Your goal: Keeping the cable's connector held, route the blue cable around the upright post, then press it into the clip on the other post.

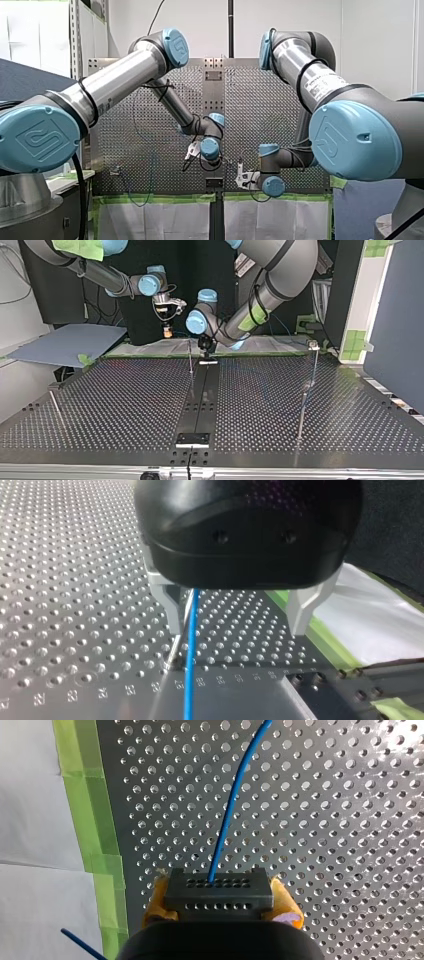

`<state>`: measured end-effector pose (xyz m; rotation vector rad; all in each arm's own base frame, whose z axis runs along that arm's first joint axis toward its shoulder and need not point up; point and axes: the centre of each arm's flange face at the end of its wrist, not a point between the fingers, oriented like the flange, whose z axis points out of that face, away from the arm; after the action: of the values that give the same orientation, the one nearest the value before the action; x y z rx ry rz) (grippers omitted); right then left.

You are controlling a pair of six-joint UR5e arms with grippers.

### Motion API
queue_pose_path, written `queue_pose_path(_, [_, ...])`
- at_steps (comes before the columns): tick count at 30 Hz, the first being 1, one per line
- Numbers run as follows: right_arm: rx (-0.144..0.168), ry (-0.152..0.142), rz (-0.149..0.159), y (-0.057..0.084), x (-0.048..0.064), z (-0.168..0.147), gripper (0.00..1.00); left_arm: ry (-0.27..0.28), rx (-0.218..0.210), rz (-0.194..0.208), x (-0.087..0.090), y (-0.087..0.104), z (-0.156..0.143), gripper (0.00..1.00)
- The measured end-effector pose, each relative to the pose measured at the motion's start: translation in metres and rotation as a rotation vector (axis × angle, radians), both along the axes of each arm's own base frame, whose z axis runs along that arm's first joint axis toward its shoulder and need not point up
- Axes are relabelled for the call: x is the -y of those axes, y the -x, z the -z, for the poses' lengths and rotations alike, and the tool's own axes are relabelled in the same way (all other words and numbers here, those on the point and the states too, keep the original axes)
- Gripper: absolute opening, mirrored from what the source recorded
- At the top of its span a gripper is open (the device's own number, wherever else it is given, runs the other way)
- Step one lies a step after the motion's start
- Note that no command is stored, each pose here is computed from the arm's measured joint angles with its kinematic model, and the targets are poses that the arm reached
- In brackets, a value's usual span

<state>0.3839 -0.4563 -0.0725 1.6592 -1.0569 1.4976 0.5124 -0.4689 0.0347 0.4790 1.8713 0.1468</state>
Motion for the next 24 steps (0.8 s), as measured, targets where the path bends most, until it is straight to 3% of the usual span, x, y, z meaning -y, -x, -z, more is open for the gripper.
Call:
queue_pose_path(7, [-0.002, -0.003, -0.002, -0.001, -0.001, 0.003, 0.0, -0.019, -0.013, 0.041, 0.008, 0.008, 0.001, 1.0])
queue_pose_path(17, [-0.001, -0.004, -0.005, -0.001, -0.001, 0.004, 0.0, -0.082, -0.086, 0.136, 0.017, 0.027, 0.006, 1.0])
queue_pose_path(24, [0.0, -0.004, -0.017, -0.002, -0.001, 0.004, 0.0, -0.087, -0.093, 0.152, 0.021, 0.032, 0.006, 1.0])
